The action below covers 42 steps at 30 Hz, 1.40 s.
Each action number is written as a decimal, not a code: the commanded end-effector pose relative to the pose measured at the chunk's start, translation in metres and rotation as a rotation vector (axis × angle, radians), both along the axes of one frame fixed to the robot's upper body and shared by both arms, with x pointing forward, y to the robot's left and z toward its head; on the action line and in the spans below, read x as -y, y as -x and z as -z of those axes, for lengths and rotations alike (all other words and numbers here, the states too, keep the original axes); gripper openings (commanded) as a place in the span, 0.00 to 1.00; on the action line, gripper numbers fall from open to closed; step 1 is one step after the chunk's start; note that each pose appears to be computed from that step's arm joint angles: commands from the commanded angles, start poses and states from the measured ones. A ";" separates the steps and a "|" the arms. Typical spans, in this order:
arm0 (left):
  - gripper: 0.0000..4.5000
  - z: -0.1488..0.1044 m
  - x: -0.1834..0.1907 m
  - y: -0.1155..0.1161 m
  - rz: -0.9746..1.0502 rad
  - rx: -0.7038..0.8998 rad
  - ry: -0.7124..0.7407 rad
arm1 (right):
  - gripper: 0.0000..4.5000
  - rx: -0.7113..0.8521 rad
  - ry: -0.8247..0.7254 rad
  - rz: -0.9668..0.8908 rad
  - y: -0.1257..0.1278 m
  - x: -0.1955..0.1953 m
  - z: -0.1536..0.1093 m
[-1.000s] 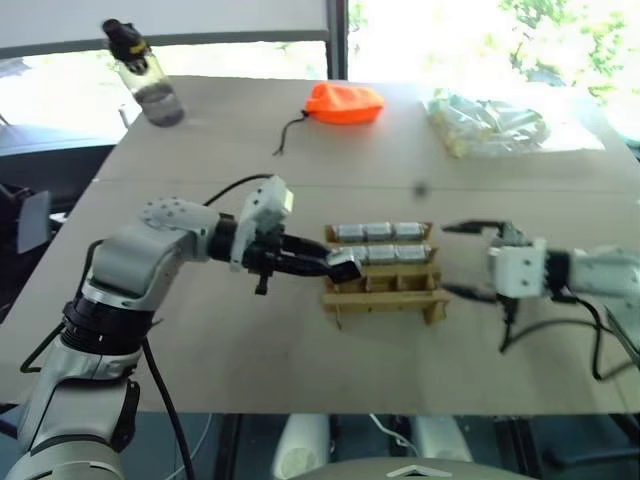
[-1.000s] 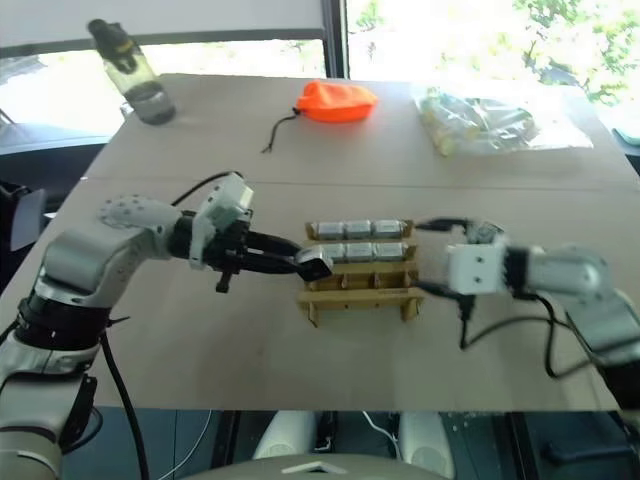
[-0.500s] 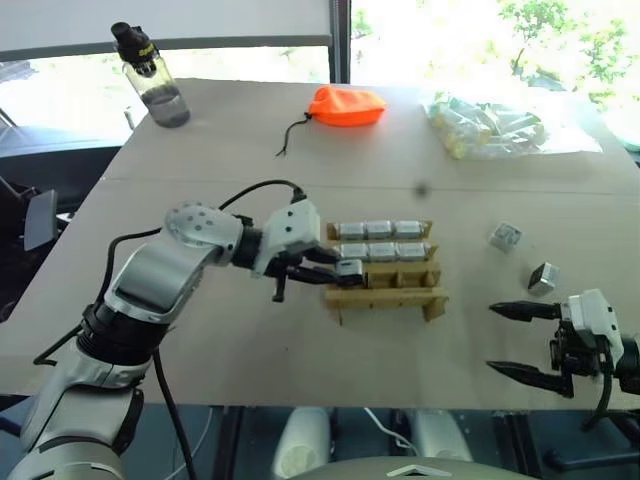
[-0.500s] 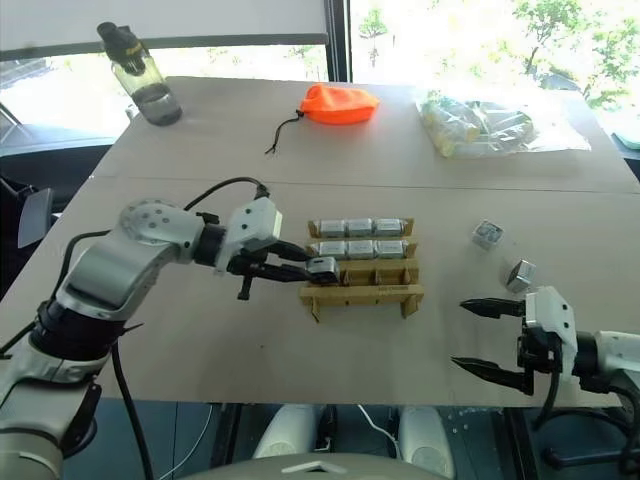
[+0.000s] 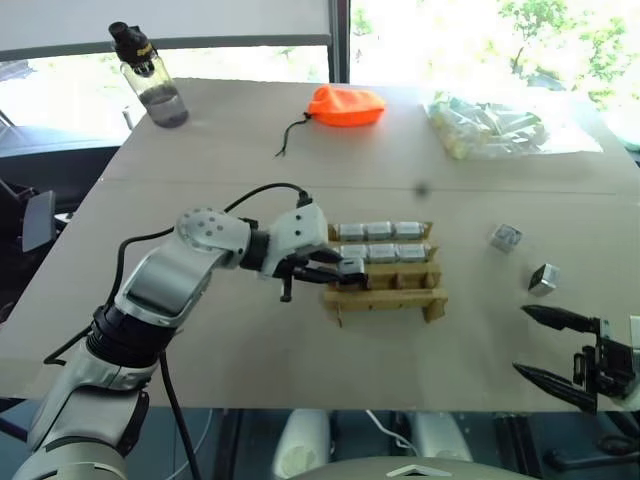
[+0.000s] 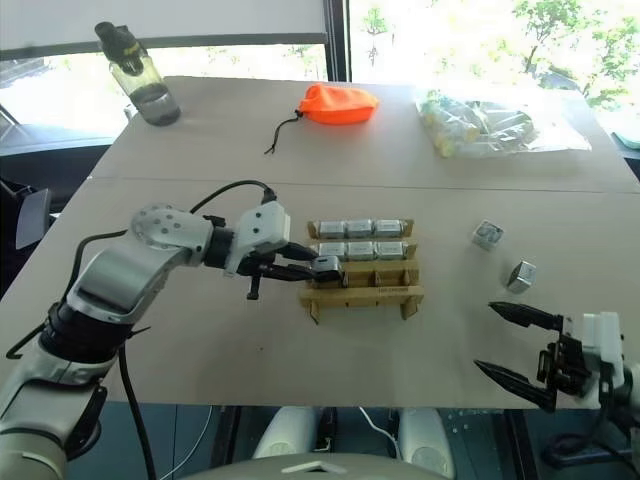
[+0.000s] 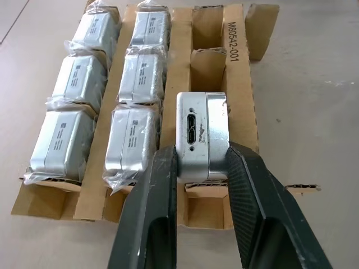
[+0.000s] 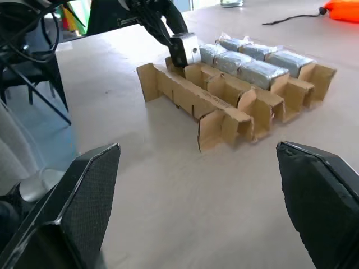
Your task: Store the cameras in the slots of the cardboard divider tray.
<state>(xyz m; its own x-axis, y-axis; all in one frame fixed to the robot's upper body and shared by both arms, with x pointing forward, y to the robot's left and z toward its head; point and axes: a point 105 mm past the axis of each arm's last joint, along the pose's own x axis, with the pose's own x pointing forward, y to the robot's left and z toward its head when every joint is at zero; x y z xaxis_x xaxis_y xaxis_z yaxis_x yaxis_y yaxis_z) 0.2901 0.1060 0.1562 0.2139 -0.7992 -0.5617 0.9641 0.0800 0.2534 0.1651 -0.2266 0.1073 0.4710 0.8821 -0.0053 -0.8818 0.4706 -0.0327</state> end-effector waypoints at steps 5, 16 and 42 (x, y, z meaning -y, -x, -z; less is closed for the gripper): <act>0.15 0.000 0.002 0.000 0.016 0.029 -0.018 | 0.98 0.091 0.021 0.007 -0.004 0.003 -0.019; 0.15 0.009 -0.001 0.014 0.049 -0.027 -0.065 | 0.98 0.103 0.018 0.021 -0.011 -0.001 -0.020; 0.99 -0.051 -0.006 0.008 0.020 -0.004 0.245 | 1.00 0.154 -0.032 0.424 -0.024 0.015 -0.033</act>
<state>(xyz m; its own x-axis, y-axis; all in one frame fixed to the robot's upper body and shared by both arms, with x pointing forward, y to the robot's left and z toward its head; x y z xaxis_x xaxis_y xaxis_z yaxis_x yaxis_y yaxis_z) 0.2826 0.1085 0.1929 0.1827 -0.8956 -0.4056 0.9749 0.1118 0.1924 0.1863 -0.2365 0.1249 0.7419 0.6657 0.0802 -0.6612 0.7462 -0.0777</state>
